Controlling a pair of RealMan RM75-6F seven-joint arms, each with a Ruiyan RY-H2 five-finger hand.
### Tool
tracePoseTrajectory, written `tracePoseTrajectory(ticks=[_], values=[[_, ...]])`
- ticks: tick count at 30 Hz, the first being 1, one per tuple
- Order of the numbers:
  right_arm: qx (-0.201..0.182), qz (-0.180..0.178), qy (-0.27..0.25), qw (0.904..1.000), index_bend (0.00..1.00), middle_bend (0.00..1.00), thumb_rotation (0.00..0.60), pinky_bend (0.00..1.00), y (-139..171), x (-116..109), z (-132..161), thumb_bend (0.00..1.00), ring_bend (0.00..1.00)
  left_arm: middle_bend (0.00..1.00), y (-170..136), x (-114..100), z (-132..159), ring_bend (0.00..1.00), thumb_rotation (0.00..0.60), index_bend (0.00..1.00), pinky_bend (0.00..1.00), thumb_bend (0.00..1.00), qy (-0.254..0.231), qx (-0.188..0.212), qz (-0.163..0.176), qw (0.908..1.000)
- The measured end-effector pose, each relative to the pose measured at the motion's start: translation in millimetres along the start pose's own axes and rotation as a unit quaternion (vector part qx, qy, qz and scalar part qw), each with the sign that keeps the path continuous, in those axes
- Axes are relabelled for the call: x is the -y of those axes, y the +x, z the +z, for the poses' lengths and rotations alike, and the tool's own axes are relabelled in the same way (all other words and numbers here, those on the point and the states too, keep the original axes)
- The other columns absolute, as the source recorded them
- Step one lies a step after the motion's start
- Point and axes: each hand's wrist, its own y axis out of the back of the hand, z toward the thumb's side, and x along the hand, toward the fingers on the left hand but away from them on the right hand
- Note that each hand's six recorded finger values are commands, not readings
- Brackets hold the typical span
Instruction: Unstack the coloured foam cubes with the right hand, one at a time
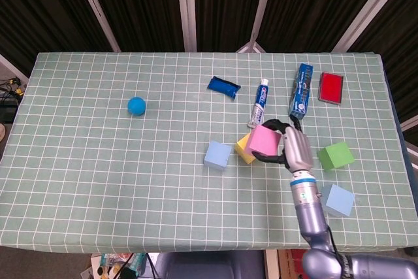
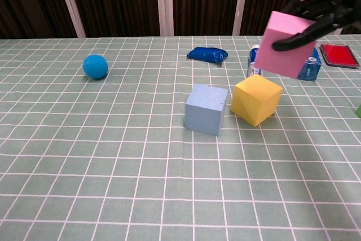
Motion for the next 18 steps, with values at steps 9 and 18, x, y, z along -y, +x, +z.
tracePoseTrajectory(ticks=[9, 18], values=[[0.010, 0.017, 0.007, 0.9998, 0.60, 0.60, 0.600, 0.00, 54.5, -30.5, -58.3, 0.19, 0.34, 0.00, 0.2, 1.3, 1.3, 0.00, 0.600, 0.18, 0.00, 0.25, 0.003, 0.001, -0.001, 1.0000], [0.037, 0.064, 0.017, 0.9971, 0.58, 0.60, 0.600, 0.00, 74.9, -8.6, -105.0, 0.19, 0.34, 0.00, -1.3, 0.7, 0.9, 0.00, 0.600, 0.18, 0.00, 0.25, 0.002, 0.001, 0.000, 1.0000]])
